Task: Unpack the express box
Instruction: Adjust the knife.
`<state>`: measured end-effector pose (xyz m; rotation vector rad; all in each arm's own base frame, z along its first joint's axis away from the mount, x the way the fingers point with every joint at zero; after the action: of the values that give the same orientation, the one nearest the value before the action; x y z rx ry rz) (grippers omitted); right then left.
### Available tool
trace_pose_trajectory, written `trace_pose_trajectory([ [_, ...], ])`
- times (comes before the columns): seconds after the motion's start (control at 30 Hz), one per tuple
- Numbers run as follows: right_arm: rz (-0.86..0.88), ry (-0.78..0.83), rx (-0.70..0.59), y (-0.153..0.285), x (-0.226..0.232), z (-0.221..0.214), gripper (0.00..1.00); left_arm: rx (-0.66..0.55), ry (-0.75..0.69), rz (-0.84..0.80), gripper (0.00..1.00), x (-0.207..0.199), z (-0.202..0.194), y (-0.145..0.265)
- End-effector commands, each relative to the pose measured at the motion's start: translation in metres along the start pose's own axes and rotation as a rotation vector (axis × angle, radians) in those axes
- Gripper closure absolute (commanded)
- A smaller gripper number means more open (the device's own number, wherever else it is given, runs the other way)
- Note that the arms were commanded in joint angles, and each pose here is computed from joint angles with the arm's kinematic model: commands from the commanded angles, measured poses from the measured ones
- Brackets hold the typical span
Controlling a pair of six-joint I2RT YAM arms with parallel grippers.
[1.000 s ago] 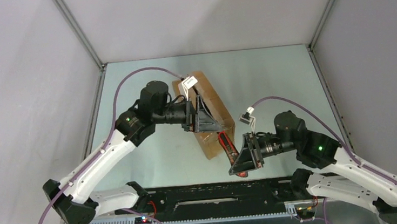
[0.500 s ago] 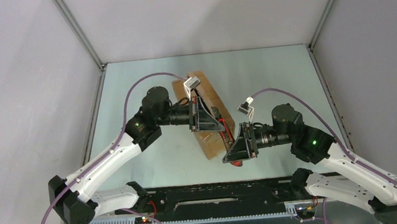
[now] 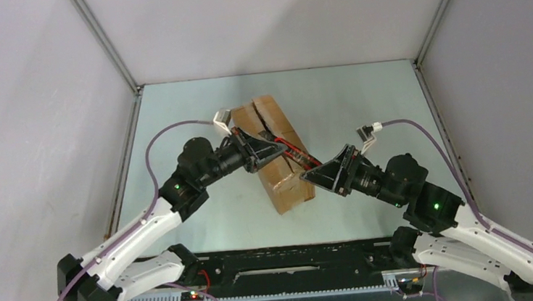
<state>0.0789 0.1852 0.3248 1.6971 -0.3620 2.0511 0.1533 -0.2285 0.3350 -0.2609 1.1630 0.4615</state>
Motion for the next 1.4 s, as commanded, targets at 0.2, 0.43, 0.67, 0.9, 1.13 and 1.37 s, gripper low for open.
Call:
trace_pose_trajectory([
  [0.2, 0.062, -0.049, -0.324, -0.015, 0.005, 0.023, 0.52, -0.15, 0.092, -0.052, 1.0, -0.016, 0.009, 0.006],
  [0.43, 0.095, -0.043, -0.334, -0.02, 0.009, 0.024, 0.62, -0.124, 0.102, -0.057, 1.0, -0.018, 0.006, 0.006],
  [0.67, 0.104, -0.04, -0.346, -0.018, 0.008, 0.025, 0.79, -0.121, 0.109, -0.045, 1.0, -0.016, 0.003, 0.006],
  [0.9, 0.034, -0.031, -0.389, -0.007, -0.003, 0.027, 1.0, -0.025, -0.015, 0.112, 0.8, -0.008, -0.003, 0.009],
  [1.13, -0.034, -0.064, -0.381, 0.04, -0.023, 0.025, 1.0, 0.061, -0.476, 0.483, 0.16, -0.016, 0.018, 0.054],
  [1.37, -0.075, 0.009, -0.259, 0.065, -0.037, 0.01, 1.0, 0.244, -0.839, 0.877, 0.12, -0.011, 0.043, 0.063],
])
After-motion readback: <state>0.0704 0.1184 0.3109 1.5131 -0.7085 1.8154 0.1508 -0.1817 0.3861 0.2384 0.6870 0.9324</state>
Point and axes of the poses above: each gripper's point midway between its finger pads, its own y axis back along the fingers, its own x axis along the line the jaws close on, z = x × y, the point moved 9 cm from there along y, back along the fingers, and after that the axes turned 11 degrees about -y, right-handed, at the moved point
